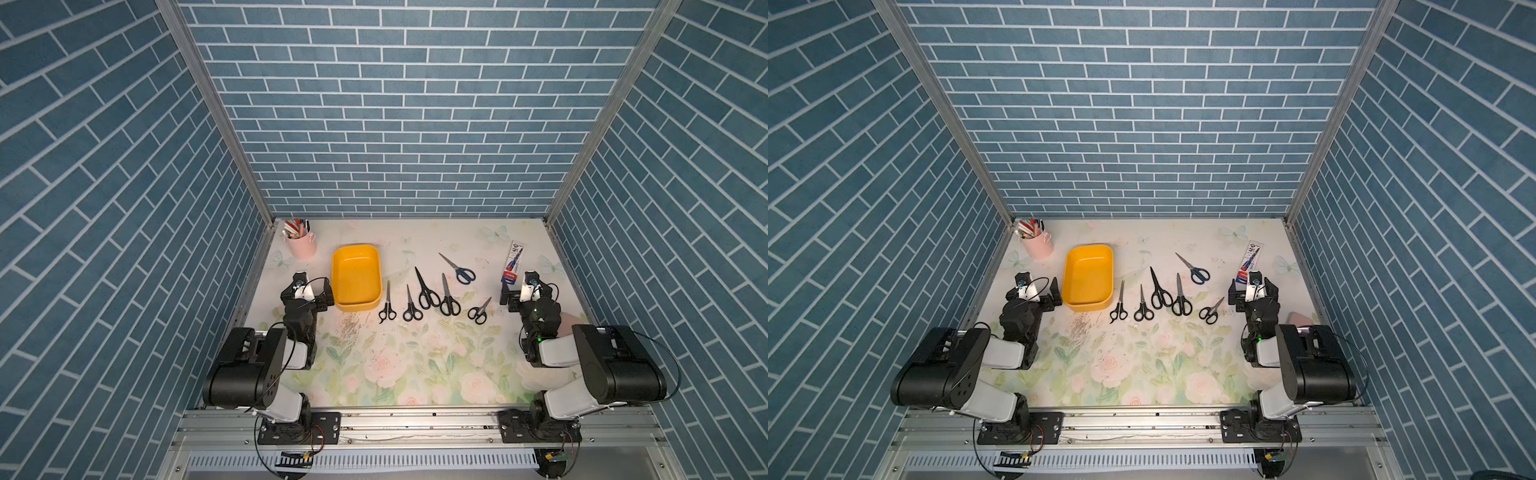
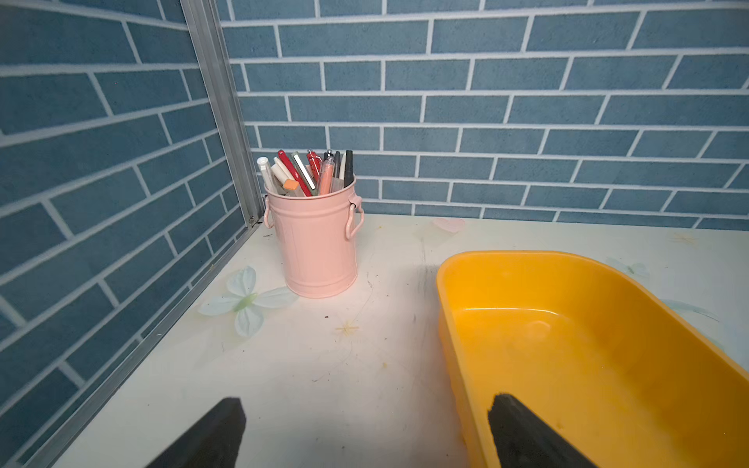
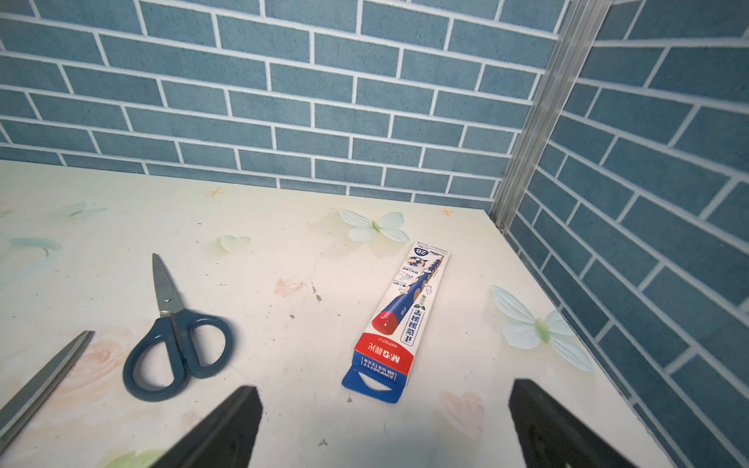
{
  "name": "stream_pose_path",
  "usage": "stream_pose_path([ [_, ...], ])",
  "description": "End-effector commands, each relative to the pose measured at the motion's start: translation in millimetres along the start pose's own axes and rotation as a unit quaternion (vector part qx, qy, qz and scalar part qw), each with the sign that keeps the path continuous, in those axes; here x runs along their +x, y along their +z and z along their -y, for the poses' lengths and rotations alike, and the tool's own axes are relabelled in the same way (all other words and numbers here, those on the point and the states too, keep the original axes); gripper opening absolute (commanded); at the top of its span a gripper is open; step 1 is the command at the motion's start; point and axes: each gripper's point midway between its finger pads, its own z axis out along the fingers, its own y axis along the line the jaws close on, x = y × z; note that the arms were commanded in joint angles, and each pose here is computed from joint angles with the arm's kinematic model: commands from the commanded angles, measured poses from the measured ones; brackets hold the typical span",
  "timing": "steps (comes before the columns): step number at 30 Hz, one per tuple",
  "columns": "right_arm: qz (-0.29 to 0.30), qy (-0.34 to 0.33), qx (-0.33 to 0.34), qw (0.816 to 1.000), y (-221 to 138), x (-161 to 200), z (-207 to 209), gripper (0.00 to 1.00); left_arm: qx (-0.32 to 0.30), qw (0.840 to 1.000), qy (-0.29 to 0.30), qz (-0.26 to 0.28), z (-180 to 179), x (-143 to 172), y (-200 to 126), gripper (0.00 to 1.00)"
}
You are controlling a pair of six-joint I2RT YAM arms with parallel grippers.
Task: Put the scissors into the storage box
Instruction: Pick up the scissors from the center of the board.
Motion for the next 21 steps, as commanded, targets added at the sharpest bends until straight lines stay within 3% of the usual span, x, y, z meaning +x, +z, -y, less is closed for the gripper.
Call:
stream_pose_path([
  [1, 0.002, 0.016, -0.001, 1.000, 1.7, -0.8, 0.3, 1.00, 0.001, 1.000, 0.003, 0.008, -0.1, -6.6, 3.0, 1.00],
  [15, 0.003, 0.017, -0.001, 1.000, 1.6, -1.4, 0.3, 1.00, 0.002, 1.000, 0.003, 0.010, 0.3, -7.7, 3.1, 1.00],
  [16, 0.006, 0.018, 0.007, 1.000, 2.2, -8.1, 3.5, 0.96, -0.007, 1.000, 0.000, 0.007, -1.9, -13.3, 6.5, 1.00],
  [18, -0.035, 0.021, 0.020, 0.999, 11.3, -28.9, 3.1, 0.88, -0.041, 0.998, -0.001, -0.052, -3.6, -33.5, 20.9, 1.00],
  [21, -0.112, 0.066, -0.040, 0.991, 7.9, -57.8, -38.0, 0.85, -0.040, 0.994, -0.056, -0.084, 24.7, -94.8, 13.8, 0.94],
])
